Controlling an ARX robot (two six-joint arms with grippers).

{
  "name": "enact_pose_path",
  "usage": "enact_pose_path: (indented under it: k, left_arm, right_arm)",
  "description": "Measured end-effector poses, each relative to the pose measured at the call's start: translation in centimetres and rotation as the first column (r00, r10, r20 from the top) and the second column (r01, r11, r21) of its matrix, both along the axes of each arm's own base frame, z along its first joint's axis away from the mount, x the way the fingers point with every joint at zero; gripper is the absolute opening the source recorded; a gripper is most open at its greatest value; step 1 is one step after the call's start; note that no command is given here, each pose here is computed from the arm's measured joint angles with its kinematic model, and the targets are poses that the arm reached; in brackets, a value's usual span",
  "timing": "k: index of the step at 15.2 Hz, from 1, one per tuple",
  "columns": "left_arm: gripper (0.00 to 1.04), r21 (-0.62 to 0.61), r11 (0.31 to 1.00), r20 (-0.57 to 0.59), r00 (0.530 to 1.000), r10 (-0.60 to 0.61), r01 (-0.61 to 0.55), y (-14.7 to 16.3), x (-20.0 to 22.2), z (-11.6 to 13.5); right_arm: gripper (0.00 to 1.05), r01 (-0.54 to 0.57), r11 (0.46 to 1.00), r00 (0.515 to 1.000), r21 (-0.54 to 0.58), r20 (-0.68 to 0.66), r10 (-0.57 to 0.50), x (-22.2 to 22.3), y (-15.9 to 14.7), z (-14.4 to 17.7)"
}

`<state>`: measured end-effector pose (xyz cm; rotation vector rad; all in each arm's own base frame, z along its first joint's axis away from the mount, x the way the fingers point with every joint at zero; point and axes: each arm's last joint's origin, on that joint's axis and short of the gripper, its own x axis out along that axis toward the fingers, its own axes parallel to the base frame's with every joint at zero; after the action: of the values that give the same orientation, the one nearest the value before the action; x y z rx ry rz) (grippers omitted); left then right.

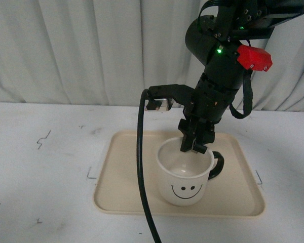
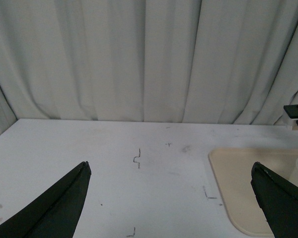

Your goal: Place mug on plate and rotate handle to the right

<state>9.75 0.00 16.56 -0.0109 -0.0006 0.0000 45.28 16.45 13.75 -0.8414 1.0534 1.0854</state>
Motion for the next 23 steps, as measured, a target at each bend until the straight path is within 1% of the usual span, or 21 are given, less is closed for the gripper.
enact_pose_path:
  k: [2,3,5,6,7,8,9,10,11,12,13,14,15,17,18,20,22,23]
  left_arm:
    - [0.98,0.000,1.000,0.000,1.000,0.000,0.000,0.0,0.0,0.0]
    - [0.98,0.000,1.000,0.000,1.000,0.000,0.000,0.0,0.0,0.0]
    - [0.98,0.000,1.000,0.000,1.000,0.000,0.000,0.0,0.0,0.0]
    - [0.98,0.000,1.000,0.000,1.000,0.000,0.000,0.0,0.0,0.0]
    - [0.98,0.000,1.000,0.000,1.000,0.000,0.000,0.0,0.0,0.0]
    - [0.98,0.000,1.000,0.000,1.000,0.000,0.000,0.0,0.0,0.0]
    - [0.98,0.000,1.000,0.000,1.000,0.000,0.000,0.0,0.0,0.0]
    - [0.98,0.000,1.000,0.000,1.000,0.000,0.000,0.0,0.0,0.0]
    - [0.98,0.000,1.000,0.002,1.000,-0.002,0.002,0.0,0.0,0.0]
    - [0.98,0.000,1.000,0.000,1.000,0.000,0.000,0.0,0.0,0.0]
    - [0.98,0.000,1.000,0.000,1.000,0.000,0.000,0.0,0.0,0.0]
    - [0.98,0.000,1.000,0.000,1.000,0.000,0.000,0.0,0.0,0.0]
    - [0.98,0.000,1.000,0.000,1.000,0.000,0.000,0.0,0.0,0.0]
    - [0.98,0.000,1.000,0.000,1.000,0.000,0.000,0.0,0.0,0.0]
    - [0.98,0.000,1.000,0.000,1.000,0.000,0.000,0.0,0.0,0.0]
    - [0.98,0.000,1.000,0.000,1.000,0.000,0.000,0.0,0.0,0.0]
    - [0.98,0.000,1.000,0.000,1.000,0.000,0.000,0.0,0.0,0.0]
    - [0.98,0.000,1.000,0.000,1.000,0.000,0.000,0.0,0.0,0.0]
  right_arm:
    - [0.20,0.000,1.000,1.000,0.001,-0.002,0.000,0.1,0.0,0.1]
    - [0.29,-0.002,1.000,1.000,0.012,-0.008,0.002,0.1,0.1,0.3]
    - [0.44,-0.007,0.999,1.000,0.051,-0.025,0.008,0.1,0.2,1.1]
    - [0.58,-0.003,0.993,0.999,0.121,-0.034,0.007,0.0,0.3,2.3]
    - [0.80,-0.001,0.955,0.999,0.297,0.046,-0.013,0.0,-0.1,6.4]
    - [0.91,-0.020,0.908,0.988,0.418,0.149,-0.047,-0.4,-0.8,9.7]
    - [1.00,-0.029,0.854,0.969,0.519,0.224,-0.103,-1.6,-1.7,13.6]
    - [0.95,-0.042,0.825,0.907,0.564,0.368,-0.205,-2.0,-1.9,16.6]
    - [0.82,0.101,0.786,0.673,0.610,0.540,-0.506,-3.2,-2.7,17.5]
    - [0.69,0.252,0.634,0.448,0.731,0.492,-0.746,-5.3,-4.1,15.4]
    - [0.58,0.315,0.501,0.279,0.806,0.426,-0.861,-7.0,-6.0,12.8]
    - [0.46,0.334,0.388,0.161,0.859,0.354,-0.921,-9.2,-8.3,10.2]
    - [0.33,0.308,0.328,0.110,0.893,0.309,-0.945,-11.6,-10.2,9.0]
    - [0.24,0.275,0.297,0.083,0.914,0.286,-0.955,-13.4,-11.2,8.9]
    - [0.02,0.243,0.286,0.122,0.927,0.264,-0.957,-18.2,-12.4,7.5]
    - [0.02,0.305,0.289,0.119,0.908,0.264,-0.957,-20.4,-13.6,5.4]
    - [0.02,0.290,0.280,0.099,0.915,0.262,-0.960,-22.2,-14.4,5.3]
    - [0.02,0.273,0.281,0.107,0.920,0.262,-0.959,-23.0,-14.5,5.4]
